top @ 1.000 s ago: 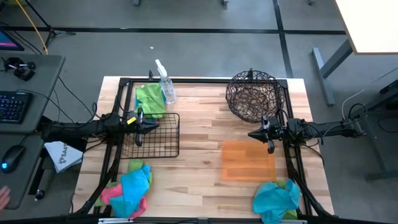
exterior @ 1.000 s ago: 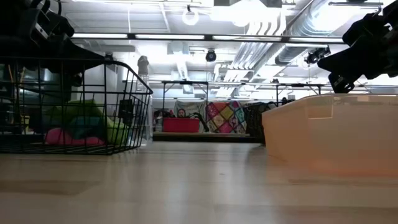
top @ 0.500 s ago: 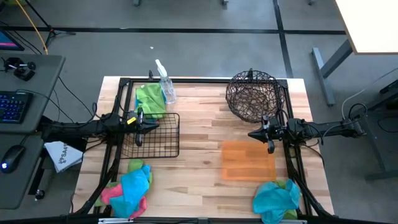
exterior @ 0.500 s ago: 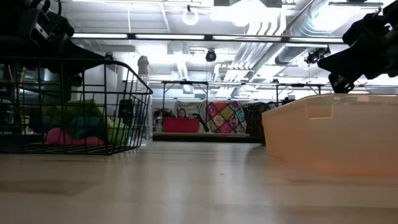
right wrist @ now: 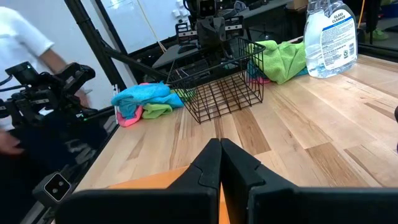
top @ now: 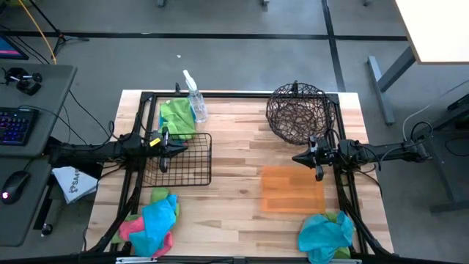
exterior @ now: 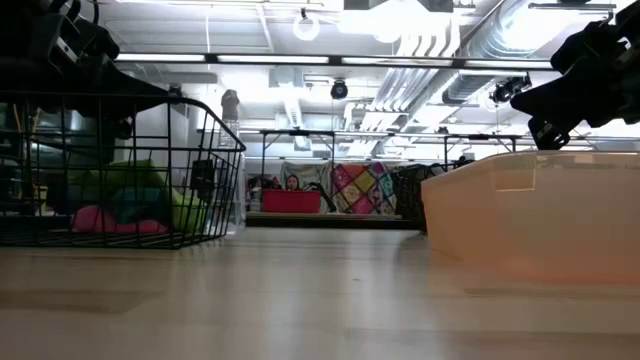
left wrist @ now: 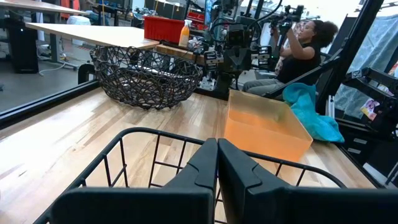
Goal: Sort microfiber towel by color & place in baskets
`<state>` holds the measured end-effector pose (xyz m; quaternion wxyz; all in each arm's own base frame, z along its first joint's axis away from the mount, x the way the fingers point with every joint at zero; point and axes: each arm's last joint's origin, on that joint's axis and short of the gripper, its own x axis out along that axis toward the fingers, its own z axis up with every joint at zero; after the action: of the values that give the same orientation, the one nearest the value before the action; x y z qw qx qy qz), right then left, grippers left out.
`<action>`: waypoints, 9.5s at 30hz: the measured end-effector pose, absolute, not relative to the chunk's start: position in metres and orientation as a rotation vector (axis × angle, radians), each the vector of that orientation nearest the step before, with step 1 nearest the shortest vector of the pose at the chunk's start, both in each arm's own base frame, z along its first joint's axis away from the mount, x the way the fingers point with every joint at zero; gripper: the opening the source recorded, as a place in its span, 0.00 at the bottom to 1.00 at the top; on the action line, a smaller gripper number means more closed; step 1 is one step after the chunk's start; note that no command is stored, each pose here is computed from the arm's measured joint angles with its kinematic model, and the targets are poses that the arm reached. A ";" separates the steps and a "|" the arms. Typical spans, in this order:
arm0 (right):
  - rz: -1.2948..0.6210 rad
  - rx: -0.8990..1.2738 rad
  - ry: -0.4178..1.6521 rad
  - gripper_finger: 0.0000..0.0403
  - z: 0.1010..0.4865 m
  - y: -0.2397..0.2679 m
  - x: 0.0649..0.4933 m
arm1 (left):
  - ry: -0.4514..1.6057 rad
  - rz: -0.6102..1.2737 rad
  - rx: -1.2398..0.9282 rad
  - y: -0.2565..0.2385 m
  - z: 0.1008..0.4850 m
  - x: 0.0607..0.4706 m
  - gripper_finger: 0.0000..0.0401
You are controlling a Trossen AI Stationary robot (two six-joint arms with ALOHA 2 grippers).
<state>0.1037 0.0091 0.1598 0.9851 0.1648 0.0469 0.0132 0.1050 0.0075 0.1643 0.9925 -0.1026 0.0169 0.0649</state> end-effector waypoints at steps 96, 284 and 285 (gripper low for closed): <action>0.026 0.331 0.094 0.00 0.160 0.009 0.104 | 1.395 0.969 -0.715 0.121 0.228 0.189 0.02; 0.024 0.330 0.107 0.00 0.159 0.009 0.104 | 0.857 -0.361 0.143 -0.115 0.177 0.436 0.34; 0.024 0.330 0.107 0.00 0.159 0.009 0.104 | 0.857 -0.369 0.136 -0.115 0.177 0.436 0.26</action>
<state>0.1045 0.0092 0.1587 0.9849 0.1642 0.0534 0.0121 0.4358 -0.1153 0.1773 0.8909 0.0655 0.4129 -0.1775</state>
